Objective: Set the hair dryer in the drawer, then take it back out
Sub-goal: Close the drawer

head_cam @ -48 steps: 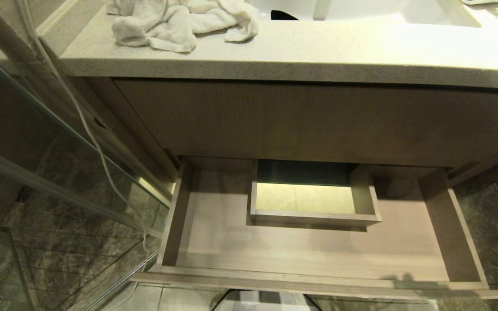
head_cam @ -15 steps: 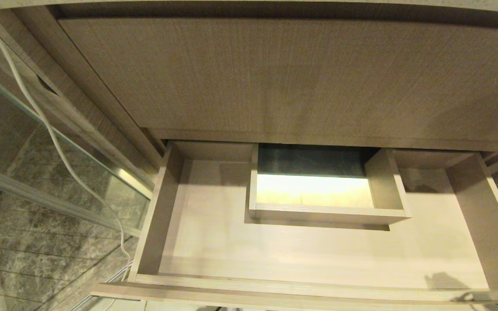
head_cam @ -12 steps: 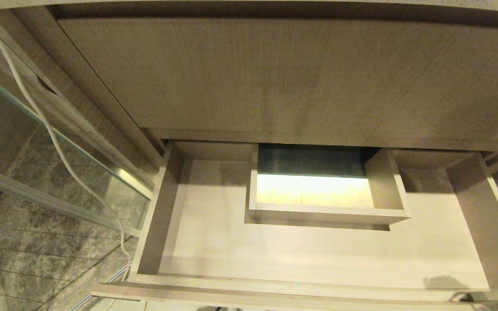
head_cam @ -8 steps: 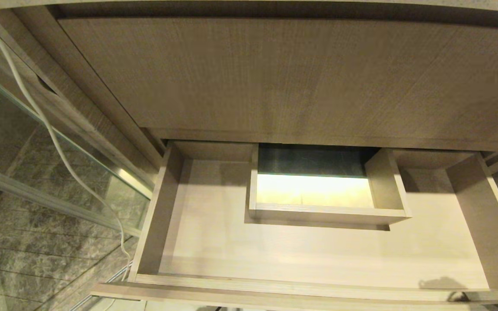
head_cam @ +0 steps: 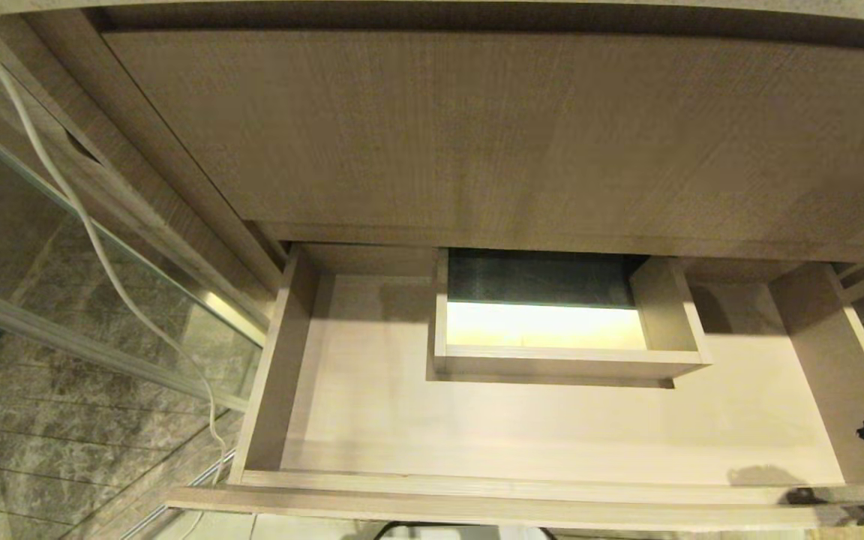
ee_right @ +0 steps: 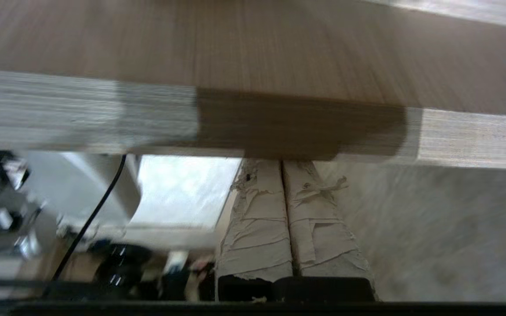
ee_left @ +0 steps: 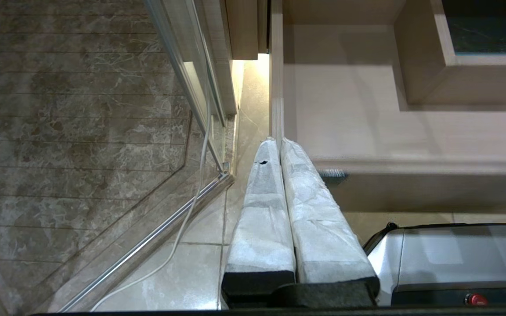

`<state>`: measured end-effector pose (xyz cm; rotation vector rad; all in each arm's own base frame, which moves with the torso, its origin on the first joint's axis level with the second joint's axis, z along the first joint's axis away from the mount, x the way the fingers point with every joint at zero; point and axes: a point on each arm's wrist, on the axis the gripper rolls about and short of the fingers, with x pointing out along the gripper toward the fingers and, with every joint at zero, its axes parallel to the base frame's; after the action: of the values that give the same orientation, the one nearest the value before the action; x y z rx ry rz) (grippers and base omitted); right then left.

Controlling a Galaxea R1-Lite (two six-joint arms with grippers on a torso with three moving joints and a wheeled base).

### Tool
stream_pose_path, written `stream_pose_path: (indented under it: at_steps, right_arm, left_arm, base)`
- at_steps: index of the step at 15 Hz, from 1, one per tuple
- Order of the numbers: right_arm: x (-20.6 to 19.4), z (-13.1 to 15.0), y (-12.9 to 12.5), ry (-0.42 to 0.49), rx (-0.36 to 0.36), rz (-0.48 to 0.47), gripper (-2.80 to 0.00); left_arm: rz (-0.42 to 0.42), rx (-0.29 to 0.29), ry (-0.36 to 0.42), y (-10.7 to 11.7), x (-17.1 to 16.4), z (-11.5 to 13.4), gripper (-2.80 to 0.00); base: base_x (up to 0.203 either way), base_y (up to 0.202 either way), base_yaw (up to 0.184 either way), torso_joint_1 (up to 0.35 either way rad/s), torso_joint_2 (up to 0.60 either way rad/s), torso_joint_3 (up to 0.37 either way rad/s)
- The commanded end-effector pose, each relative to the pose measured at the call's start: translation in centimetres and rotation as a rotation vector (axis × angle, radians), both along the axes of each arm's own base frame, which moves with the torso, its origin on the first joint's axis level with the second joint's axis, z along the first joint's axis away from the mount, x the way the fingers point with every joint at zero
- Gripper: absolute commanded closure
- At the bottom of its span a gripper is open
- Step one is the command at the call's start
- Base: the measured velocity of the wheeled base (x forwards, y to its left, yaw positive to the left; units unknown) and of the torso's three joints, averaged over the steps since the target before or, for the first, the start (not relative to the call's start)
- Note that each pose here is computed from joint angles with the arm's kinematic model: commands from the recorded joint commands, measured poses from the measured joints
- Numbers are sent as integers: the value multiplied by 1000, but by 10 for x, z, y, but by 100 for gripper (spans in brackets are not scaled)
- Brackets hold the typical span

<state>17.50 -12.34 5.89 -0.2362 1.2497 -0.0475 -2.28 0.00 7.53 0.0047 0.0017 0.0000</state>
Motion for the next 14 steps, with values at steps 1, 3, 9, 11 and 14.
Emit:
stream_pose_path:
  at_steps: [1, 3, 9, 11, 14]
  right_arm:
    - [0, 5, 0, -25, -17, 5, 0]
    - [1, 17, 0, -106, -49, 14, 0]
    - [32, 54, -13, -499, -165, 119, 0]
    - [52, 70, -22, -638, -223, 147, 0]
    - [69, 87, -34, -768, -289, 131, 0]
  left_arm:
    - [0, 0, 1, 0, 0, 0, 0]
    - [0, 0, 0, 0, 0, 0, 0]
    - [0, 0, 1, 0, 0, 0, 0]
    - [0, 0, 0, 0, 0, 0, 0]
    - [0, 0, 1, 0, 0, 0, 0]
  base:
    - [0, 0, 0, 0, 0, 0]
    - [0, 0, 0, 0, 0, 0]
    - [0, 0, 0, 0, 0, 0]
    - [0, 0, 0, 0, 0, 0]
    - [0, 0, 0, 0, 0, 0]
